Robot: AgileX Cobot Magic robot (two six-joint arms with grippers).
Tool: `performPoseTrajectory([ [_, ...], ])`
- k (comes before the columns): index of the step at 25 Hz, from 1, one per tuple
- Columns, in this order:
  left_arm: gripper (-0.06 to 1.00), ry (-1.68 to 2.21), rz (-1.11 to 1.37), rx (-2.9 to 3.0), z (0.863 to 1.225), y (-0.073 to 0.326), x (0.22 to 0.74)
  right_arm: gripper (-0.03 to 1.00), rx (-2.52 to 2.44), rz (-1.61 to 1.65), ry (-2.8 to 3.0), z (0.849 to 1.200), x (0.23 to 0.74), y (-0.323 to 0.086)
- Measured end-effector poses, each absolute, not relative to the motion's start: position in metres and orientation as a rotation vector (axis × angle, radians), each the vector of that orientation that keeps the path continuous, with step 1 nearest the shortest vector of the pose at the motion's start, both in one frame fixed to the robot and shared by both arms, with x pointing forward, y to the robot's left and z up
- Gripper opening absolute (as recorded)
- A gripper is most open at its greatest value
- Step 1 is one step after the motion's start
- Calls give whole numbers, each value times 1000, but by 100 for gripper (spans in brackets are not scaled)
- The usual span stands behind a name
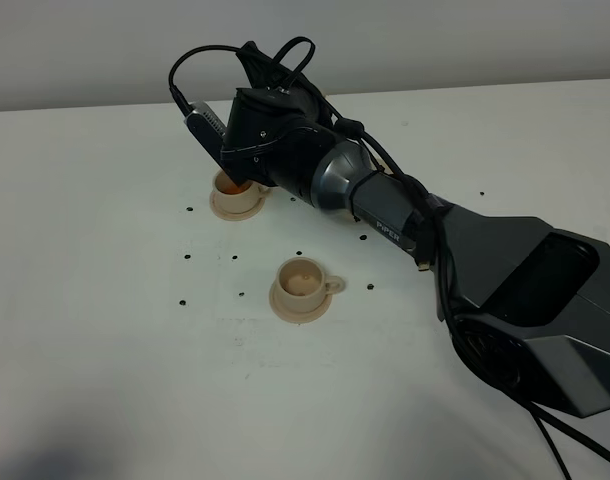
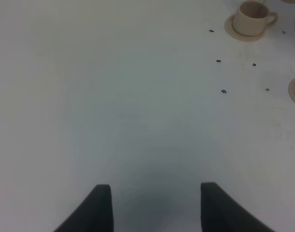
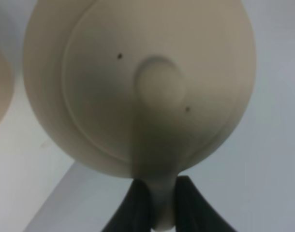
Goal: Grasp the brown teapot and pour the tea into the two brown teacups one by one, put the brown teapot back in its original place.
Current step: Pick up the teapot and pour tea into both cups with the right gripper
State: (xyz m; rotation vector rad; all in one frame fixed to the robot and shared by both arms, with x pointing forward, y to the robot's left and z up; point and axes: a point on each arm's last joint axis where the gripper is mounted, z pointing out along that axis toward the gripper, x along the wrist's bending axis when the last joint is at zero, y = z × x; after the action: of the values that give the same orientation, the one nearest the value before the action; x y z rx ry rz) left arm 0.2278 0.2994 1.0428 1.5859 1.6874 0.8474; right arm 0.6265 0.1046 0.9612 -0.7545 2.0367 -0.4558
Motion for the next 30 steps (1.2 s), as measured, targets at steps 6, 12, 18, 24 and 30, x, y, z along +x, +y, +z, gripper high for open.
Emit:
performPoseTrajectory([
  [6,40,1687,847,1586,1043,299,228,11,-782,-435,1993,963,626,110],
  [12,40,1687,847,1586,1043,299,228,11,-806,-451,1977,964,626,110],
  [18,40,1687,847,1586,1043,299,228,11,-821,-473,1957,965,627,109],
  [24,40,1687,847,1586,1043,299,228,11,-867,-512,1926,966,627,109],
  [30,40,1687,847,1586,1043,299,228,11,-892,-531,1915,967,628,109],
])
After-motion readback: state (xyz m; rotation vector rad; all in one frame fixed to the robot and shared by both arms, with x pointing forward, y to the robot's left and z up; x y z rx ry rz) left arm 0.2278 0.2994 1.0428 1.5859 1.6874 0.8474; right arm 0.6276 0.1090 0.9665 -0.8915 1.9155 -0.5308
